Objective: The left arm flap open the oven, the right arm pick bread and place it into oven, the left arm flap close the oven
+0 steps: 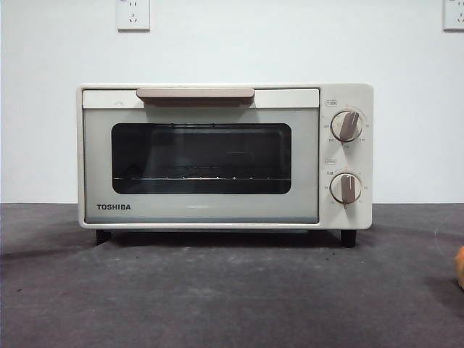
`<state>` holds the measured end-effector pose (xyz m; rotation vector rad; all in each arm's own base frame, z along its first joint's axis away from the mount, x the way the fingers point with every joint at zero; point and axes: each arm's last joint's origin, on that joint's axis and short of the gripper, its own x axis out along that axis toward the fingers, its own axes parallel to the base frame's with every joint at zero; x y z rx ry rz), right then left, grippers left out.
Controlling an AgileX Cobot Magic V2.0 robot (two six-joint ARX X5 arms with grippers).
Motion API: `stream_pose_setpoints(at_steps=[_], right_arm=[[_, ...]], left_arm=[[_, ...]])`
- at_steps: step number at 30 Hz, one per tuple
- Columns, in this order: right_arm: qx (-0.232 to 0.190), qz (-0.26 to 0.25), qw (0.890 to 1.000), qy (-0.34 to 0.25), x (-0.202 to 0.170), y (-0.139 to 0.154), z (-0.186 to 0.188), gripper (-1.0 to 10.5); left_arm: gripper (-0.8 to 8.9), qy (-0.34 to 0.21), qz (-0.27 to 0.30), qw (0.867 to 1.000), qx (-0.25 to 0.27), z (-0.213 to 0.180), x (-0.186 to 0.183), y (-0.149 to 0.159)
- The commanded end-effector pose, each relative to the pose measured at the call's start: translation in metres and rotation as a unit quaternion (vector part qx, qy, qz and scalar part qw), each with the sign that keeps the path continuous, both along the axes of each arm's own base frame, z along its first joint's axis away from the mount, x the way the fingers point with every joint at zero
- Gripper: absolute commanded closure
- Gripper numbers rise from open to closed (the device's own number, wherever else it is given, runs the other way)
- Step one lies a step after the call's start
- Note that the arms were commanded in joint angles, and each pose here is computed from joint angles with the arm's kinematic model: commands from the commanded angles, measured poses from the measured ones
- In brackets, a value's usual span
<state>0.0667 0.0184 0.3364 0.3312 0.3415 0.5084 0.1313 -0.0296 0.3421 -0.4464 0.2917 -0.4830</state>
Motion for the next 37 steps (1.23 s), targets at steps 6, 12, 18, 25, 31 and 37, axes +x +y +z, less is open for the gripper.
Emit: stream_pose_setpoints(at_steps=[6,12,18,25,31,37], right_arm=[[-0.014,0.122,0.992,-0.002,0.012,0.008,0.017,9.3],[-0.017,0.135,0.991,-0.001,0.013,0.010,0.017,9.0],[-0.018,0.124,0.992,0.002,0.014,0.009,0.016,6.1],[-0.016,0.121,0.992,0.005,0.014,0.009,0.016,4.5],[-0.017,0.120,0.993,0.006,0.014,0.009,0.016,4.5],[-0.035,0.079,0.993,0.081,0.024,0.008,0.003,4.5]], left_arm=[[8.03,-0.002,-0.159,0.983,0.087,0.013,-0.004,-0.019],[7.68,-0.025,-0.195,0.974,0.116,0.013,-0.014,-0.024],[4.84,-0.029,-0.192,0.974,0.117,0.013,-0.015,-0.024],[3.36,-0.029,-0.193,0.974,0.116,0.013,-0.015,-0.024],[3.40,-0.029,-0.193,0.974,0.116,0.013,-0.015,-0.024],[3.44,-0.029,-0.193,0.974,0.116,0.013,-0.015,-0.024]])
